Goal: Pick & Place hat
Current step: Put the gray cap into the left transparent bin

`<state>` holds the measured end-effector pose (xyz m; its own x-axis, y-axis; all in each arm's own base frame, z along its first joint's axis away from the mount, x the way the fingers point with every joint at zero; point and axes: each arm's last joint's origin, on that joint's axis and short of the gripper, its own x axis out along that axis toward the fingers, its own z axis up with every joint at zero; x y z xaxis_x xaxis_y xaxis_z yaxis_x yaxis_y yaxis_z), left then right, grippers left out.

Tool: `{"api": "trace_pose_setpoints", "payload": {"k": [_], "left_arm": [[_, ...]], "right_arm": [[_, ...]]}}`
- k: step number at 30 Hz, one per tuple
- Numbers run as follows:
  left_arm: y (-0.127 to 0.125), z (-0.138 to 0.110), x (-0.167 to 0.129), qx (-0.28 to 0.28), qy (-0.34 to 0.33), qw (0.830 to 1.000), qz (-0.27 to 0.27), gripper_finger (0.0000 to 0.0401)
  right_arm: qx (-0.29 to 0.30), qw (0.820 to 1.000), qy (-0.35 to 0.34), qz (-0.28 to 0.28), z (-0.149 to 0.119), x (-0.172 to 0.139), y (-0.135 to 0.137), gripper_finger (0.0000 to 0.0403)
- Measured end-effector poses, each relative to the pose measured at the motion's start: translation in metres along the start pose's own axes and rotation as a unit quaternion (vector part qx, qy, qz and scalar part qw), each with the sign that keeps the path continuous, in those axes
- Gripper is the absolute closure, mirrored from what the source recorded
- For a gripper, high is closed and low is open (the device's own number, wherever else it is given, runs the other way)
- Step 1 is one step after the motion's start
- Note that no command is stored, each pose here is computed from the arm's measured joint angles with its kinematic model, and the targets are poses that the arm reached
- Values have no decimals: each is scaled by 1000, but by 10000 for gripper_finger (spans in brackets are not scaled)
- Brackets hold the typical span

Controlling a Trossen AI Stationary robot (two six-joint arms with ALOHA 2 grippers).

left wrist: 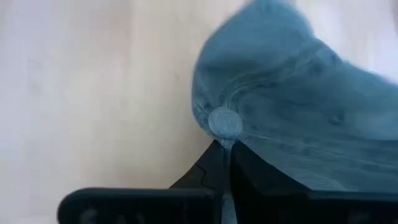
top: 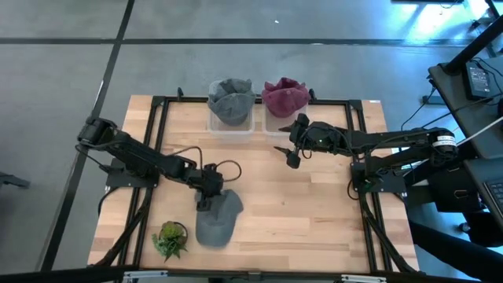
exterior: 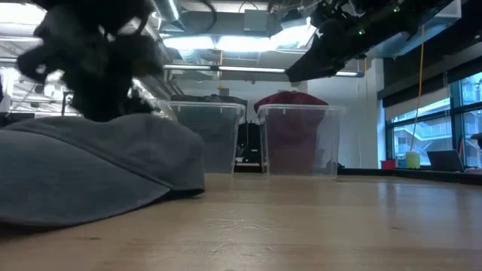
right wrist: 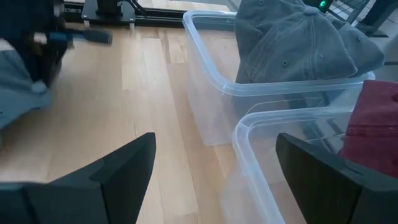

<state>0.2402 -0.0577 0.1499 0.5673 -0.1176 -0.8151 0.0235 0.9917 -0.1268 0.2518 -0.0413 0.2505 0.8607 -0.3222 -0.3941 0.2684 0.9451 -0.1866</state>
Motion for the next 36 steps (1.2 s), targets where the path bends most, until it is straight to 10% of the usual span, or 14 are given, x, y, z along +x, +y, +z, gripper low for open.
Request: {"api": "trace_pose_setpoints", "payload": {"k": [8, 18, 36], "left_arm": [[5, 48, -73, -1, -102, 995, 16, 395], [21, 92, -161, 159, -246, 950, 106, 396], [84, 119, -227, 346, -215, 858, 314, 395]], "right_arm": [[-3, 1000, 9, 0, -2, 0, 0, 70], [-14, 1000, 15, -7, -3, 0, 0, 70], [-15, 1000, 17, -7, -3, 0, 0, 70]]}}
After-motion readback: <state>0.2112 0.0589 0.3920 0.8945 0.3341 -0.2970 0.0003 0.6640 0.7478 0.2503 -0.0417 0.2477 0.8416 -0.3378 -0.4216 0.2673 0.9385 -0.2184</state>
